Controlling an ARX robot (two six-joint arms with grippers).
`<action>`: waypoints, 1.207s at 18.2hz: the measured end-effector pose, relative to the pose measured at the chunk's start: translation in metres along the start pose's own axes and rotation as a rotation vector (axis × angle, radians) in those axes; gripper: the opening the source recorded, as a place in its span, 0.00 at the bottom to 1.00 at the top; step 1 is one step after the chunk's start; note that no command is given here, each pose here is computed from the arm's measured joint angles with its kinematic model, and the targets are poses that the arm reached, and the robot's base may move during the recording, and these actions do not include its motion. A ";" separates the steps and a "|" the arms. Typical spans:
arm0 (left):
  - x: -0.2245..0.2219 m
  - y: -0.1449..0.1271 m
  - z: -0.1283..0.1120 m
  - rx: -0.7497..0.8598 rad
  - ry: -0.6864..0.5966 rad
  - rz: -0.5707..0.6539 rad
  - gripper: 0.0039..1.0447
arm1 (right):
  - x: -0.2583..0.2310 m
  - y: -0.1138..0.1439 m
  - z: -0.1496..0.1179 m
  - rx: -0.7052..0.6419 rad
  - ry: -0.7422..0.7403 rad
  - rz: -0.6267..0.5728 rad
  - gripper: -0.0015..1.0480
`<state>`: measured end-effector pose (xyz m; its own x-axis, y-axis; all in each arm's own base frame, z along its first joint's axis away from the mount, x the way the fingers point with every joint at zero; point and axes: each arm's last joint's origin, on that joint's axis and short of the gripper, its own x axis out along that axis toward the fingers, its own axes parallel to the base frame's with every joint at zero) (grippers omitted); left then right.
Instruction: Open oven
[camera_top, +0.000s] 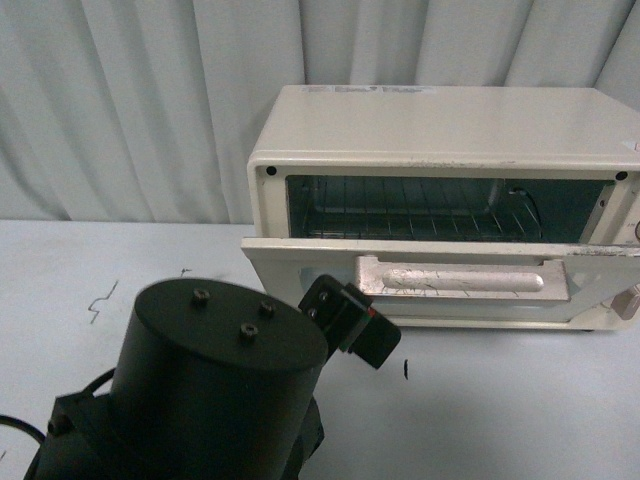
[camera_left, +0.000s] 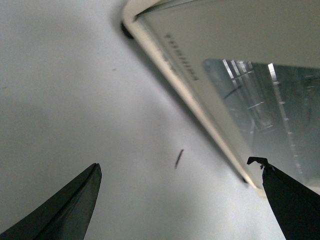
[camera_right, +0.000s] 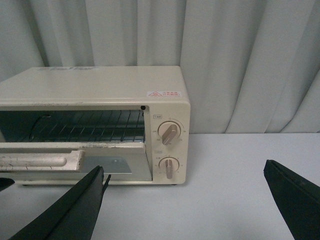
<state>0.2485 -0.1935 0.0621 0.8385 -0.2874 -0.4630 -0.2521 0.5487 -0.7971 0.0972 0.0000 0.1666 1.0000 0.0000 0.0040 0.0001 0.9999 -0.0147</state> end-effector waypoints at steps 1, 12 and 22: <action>-0.002 -0.004 0.002 0.010 0.001 -0.015 0.94 | 0.000 0.000 0.000 0.000 0.000 0.000 0.94; -0.088 0.001 0.034 0.199 0.157 -0.050 0.94 | 0.000 0.000 0.000 0.000 0.000 0.000 0.94; -0.167 -0.051 0.078 0.493 -0.251 -0.222 0.86 | 0.000 0.000 0.000 0.000 0.000 0.000 0.94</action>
<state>0.1589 -0.1125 0.2104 0.9491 -0.2759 -0.1519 0.1465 0.8136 -0.5626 0.0972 0.0000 0.1666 1.0000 0.0004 0.0036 -0.0003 0.9999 -0.0147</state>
